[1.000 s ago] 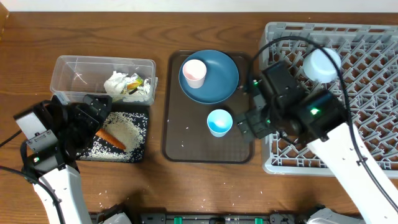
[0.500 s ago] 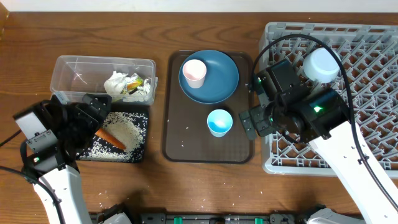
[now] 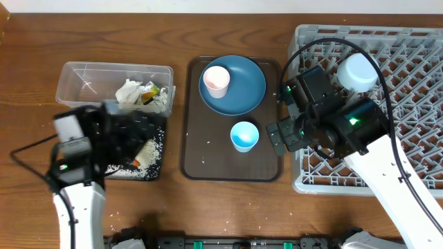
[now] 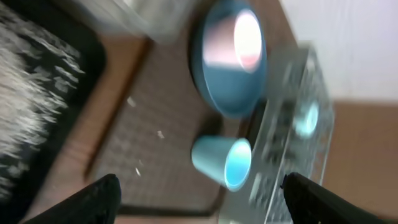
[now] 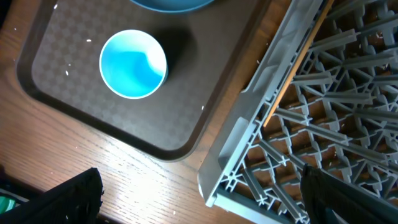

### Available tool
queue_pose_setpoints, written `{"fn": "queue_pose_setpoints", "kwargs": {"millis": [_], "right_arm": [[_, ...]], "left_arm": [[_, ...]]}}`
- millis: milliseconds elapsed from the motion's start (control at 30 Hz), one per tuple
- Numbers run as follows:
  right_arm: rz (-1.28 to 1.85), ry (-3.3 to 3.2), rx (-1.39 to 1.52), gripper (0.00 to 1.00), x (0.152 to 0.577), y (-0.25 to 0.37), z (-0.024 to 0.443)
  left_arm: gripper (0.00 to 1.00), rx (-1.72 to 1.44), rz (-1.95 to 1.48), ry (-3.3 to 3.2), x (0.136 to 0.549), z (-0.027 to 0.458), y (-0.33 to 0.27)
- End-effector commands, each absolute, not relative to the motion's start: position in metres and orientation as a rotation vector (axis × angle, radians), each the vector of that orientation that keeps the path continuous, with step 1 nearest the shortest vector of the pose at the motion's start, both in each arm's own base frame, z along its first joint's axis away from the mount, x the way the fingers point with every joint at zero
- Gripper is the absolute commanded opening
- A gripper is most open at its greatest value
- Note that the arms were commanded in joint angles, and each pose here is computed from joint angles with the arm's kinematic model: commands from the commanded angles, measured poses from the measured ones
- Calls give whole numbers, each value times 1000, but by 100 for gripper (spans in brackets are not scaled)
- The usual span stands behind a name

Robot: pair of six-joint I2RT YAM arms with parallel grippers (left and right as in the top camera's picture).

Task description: Sort waste into correct bins and load items into the dishwasher rack

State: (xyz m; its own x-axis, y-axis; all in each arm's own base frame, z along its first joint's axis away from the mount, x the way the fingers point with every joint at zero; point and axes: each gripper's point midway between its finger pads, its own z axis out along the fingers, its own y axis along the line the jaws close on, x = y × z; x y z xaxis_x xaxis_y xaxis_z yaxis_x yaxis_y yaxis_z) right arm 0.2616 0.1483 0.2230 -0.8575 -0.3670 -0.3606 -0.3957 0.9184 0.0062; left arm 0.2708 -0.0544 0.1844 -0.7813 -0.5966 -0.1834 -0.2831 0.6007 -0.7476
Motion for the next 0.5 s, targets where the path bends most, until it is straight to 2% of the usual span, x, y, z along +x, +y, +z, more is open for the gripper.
{"fn": "queue_pose_setpoints", "kwargs": {"millis": [0, 100, 267, 467], "right_arm": [[107, 2715, -520, 99, 264, 144, 227], [107, 2715, -520, 99, 264, 144, 227], [107, 2715, -520, 99, 264, 144, 227], [107, 2715, -520, 99, 264, 144, 227]], "left_arm": [[85, -620, -947, 2483, 265, 184, -80], [83, -535, -857, 2556, 257, 175, -102], [74, -394, -746, 2644, 237, 164, -138], [72, -266, -564, 2695, 220, 147, -162]]}}
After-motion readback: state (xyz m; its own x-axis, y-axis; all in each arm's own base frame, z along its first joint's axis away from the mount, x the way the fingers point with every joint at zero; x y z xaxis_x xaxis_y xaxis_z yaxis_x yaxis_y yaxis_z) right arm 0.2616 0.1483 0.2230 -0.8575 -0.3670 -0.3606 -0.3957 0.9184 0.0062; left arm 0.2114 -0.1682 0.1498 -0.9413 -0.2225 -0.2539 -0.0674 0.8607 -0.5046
